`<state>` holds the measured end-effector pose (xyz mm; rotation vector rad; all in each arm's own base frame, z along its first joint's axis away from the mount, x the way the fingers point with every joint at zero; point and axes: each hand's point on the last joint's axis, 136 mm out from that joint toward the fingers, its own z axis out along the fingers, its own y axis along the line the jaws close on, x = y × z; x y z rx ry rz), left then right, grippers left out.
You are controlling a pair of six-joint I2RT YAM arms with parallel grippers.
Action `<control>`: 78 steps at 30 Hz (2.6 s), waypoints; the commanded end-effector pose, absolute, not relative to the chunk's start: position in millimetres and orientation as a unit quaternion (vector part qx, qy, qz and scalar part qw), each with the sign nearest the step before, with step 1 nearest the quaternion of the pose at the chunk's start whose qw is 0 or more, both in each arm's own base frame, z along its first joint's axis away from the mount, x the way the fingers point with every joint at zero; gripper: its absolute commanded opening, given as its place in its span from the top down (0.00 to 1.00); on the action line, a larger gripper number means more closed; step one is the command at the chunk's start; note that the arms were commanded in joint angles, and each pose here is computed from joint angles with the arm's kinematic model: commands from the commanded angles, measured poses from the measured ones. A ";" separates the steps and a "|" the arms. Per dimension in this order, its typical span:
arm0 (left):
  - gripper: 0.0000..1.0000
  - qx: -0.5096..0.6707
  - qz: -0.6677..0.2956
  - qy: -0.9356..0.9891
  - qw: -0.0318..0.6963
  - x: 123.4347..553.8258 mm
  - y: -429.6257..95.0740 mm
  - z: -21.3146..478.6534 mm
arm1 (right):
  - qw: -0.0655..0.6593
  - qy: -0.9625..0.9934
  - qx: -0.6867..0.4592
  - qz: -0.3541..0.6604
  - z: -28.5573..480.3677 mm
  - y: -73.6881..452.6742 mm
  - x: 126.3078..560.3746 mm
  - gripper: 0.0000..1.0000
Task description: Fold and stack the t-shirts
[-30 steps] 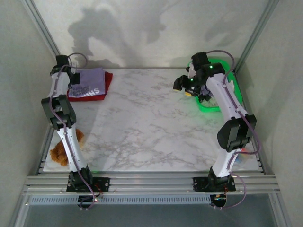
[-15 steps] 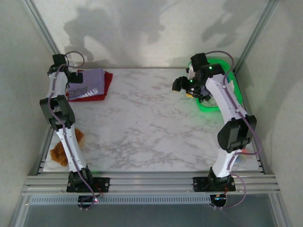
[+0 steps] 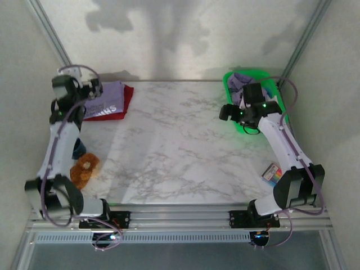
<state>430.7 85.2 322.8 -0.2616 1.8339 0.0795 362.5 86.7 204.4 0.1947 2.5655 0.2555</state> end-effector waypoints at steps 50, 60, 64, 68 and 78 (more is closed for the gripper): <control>0.00 -0.131 0.036 0.728 0.672 369.0 43.7 131.3 | 0.572 0.820 0.010 -0.013 87.8 15.7 387.1 0.01; 0.00 -0.162 0.044 0.722 0.671 367.5 56.0 131.9 | 0.549 0.836 0.005 0.007 83.1 17.0 393.8 0.01; 0.00 -0.161 0.046 0.722 0.671 366.6 55.5 131.5 | 0.549 0.836 0.005 0.007 83.1 16.9 393.7 0.01; 0.00 -0.162 0.046 0.721 0.672 366.7 55.6 131.9 | 0.549 0.836 0.005 0.007 83.4 17.0 393.8 0.01; 0.00 -0.169 0.051 0.719 0.673 364.0 57.9 131.7 | 0.549 0.836 0.004 0.007 82.9 17.1 393.8 0.01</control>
